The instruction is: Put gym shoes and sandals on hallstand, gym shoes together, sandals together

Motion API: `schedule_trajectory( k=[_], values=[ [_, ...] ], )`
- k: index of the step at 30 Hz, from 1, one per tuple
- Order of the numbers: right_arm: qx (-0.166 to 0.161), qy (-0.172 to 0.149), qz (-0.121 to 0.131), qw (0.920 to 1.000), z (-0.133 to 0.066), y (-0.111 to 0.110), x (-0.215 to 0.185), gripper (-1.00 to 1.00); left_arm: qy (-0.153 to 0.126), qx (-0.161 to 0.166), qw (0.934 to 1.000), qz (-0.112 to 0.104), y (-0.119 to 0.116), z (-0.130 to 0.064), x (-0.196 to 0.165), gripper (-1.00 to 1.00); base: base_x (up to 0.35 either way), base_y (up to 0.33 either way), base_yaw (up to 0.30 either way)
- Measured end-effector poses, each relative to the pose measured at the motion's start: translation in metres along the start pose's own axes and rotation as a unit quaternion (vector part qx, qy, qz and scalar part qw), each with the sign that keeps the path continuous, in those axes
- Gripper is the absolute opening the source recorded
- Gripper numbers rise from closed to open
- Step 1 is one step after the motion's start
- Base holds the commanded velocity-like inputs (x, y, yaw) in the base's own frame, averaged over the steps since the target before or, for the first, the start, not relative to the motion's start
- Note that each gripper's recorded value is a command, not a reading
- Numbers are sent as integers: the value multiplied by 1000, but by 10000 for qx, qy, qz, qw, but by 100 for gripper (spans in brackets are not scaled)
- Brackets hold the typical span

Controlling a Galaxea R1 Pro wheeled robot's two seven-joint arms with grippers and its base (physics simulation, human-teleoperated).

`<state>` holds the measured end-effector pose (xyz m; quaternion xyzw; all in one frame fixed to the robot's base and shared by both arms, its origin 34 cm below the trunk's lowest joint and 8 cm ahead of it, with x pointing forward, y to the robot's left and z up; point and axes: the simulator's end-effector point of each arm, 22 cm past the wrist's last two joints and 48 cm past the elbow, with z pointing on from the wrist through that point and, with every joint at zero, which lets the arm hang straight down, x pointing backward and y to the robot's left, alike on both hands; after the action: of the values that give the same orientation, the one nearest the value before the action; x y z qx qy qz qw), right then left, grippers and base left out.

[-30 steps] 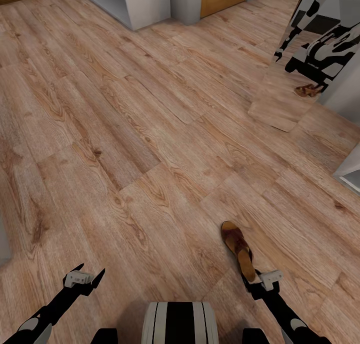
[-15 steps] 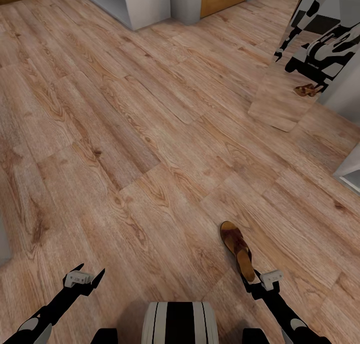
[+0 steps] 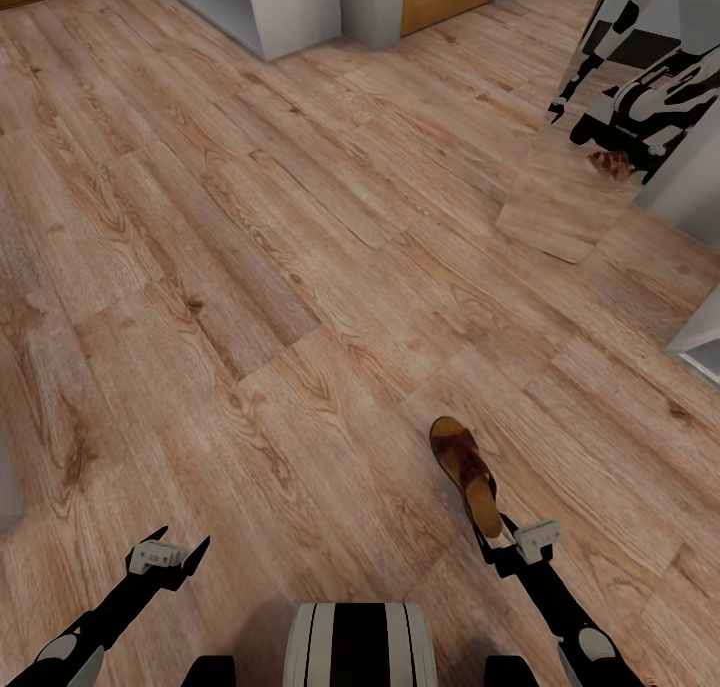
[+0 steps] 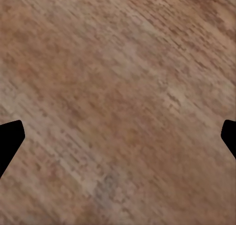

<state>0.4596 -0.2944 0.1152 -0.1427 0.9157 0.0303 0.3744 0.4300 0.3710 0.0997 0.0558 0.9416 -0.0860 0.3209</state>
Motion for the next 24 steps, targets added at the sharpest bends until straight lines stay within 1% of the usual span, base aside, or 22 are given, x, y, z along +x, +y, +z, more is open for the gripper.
schedule_trajectory(
  k=[5,9,24],
  values=[
    [13,7,-30,10000,-12,4,-15,-100,0,1,10000,0,0,0,0,100,0,0,0],
    [18,4,-43,10000,-18,6,-21,-100,0,2,10000,-1,0,0,0,100,0,0,0],
    [37,-24,-63,10000,-25,7,-32,-100,-1,-3,10000,-1,0,0,0,100,0,0,0]
  ],
)
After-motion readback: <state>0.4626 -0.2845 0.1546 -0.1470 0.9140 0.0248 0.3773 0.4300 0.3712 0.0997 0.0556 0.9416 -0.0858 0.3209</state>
